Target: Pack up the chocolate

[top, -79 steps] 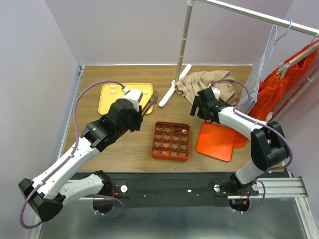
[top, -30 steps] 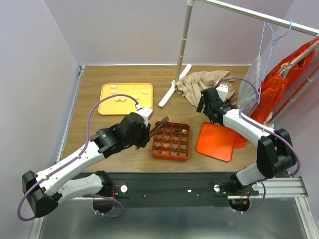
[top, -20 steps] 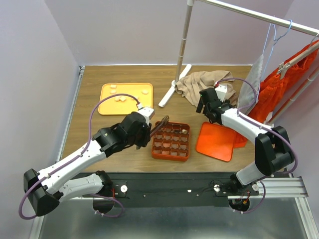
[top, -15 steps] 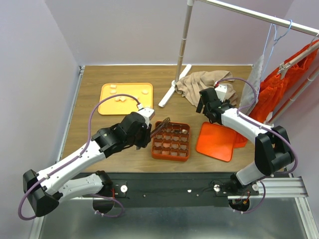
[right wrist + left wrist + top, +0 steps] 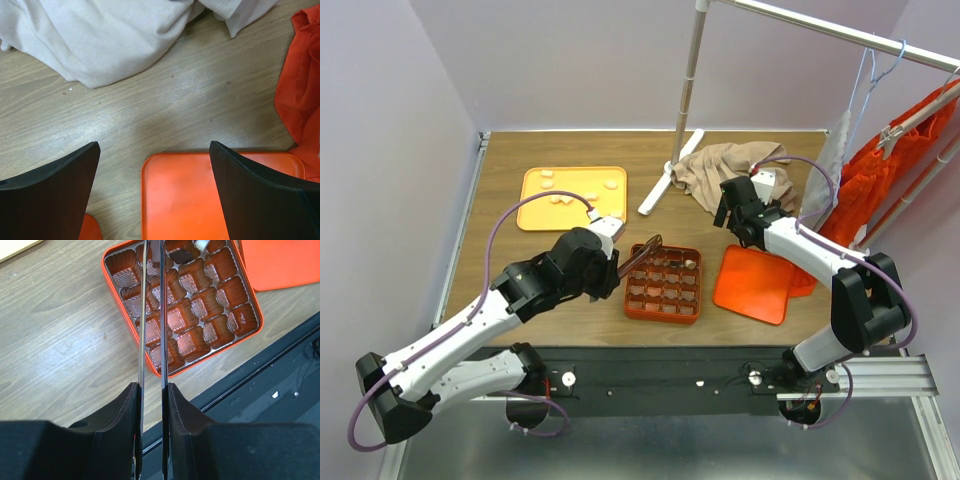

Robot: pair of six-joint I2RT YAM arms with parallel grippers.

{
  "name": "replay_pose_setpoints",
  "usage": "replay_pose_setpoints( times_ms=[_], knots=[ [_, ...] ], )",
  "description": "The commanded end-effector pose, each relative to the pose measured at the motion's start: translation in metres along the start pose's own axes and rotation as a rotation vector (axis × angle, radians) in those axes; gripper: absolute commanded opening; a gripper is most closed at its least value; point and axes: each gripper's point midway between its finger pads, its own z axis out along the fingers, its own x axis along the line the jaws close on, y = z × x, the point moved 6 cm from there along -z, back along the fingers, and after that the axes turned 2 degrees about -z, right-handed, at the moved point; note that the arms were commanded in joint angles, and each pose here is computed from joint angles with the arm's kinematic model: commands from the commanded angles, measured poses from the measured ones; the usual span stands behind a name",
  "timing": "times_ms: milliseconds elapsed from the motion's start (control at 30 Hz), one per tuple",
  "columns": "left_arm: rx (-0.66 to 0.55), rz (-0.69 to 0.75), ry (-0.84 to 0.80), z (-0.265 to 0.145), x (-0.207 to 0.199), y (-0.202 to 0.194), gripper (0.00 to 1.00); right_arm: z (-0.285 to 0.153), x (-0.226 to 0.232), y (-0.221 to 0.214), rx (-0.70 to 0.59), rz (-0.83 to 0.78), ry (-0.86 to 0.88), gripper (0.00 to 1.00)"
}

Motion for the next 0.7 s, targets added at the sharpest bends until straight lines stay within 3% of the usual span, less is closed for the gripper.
replay_pose_setpoints(
  times_ms=[0,133,367,667],
  knots=[
    [-0.003,0.000,-0.017,0.0058,-0.0045,0.0031,0.00,-0.0034,-0.0028,0.0039,-0.003,-0.005,-0.007,0.99],
    [0.020,0.002,-0.021,0.0114,-0.0049,-0.0006,0.00,-0.0039,-0.0026,0.0047,-0.004,-0.007,-0.005,0.99],
    [0.007,-0.002,-0.018,0.0090,-0.0049,0.0012,0.20,-0.0033,-0.0043,0.0029,0.000,-0.013,-0.010,0.99],
    [0.009,-0.005,-0.027,0.0088,-0.0052,-0.0010,0.33,-0.0039,-0.0037,0.0039,0.001,-0.014,-0.007,0.99]
  ],
)
